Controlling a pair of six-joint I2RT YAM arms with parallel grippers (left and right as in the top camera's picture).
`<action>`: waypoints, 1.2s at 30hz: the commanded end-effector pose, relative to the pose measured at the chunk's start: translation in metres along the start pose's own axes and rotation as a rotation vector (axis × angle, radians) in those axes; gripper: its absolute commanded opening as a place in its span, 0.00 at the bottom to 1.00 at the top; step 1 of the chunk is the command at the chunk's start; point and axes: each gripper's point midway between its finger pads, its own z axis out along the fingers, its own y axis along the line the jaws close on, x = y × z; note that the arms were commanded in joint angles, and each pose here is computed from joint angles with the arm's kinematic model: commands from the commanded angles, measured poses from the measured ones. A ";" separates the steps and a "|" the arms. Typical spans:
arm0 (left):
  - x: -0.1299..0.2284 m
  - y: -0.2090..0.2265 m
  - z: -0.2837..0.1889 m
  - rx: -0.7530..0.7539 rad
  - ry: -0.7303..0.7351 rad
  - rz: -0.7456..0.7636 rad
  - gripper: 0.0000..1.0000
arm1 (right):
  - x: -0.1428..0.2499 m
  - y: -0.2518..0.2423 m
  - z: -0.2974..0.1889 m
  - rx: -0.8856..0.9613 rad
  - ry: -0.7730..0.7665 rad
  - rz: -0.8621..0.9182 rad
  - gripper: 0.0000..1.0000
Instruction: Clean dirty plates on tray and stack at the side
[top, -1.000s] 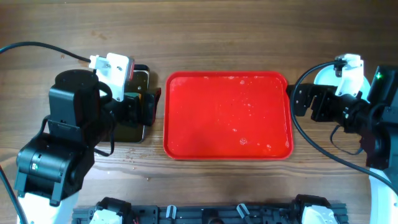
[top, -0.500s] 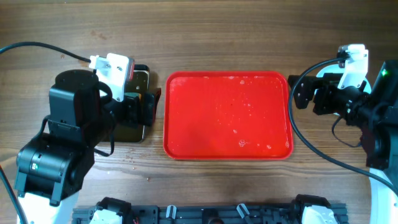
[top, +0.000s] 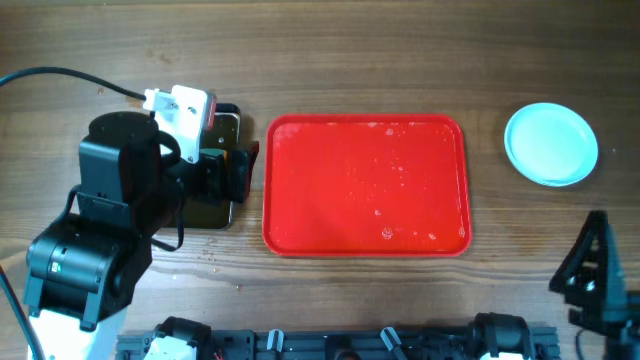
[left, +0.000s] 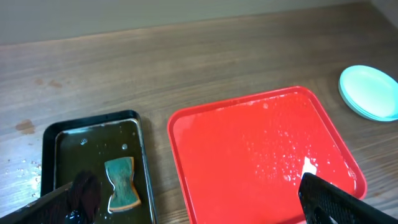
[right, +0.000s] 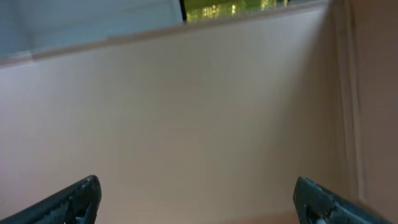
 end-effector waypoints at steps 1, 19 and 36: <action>-0.004 -0.001 -0.003 -0.002 -0.015 -0.002 1.00 | 0.041 -0.001 0.001 -0.047 -0.009 0.010 1.00; -0.004 -0.001 -0.003 -0.001 -0.014 -0.002 1.00 | 0.288 -0.008 0.038 -0.207 0.232 0.159 1.00; -0.004 -0.001 -0.003 -0.001 -0.014 -0.002 1.00 | 0.335 -0.040 0.035 -0.058 0.315 0.066 1.00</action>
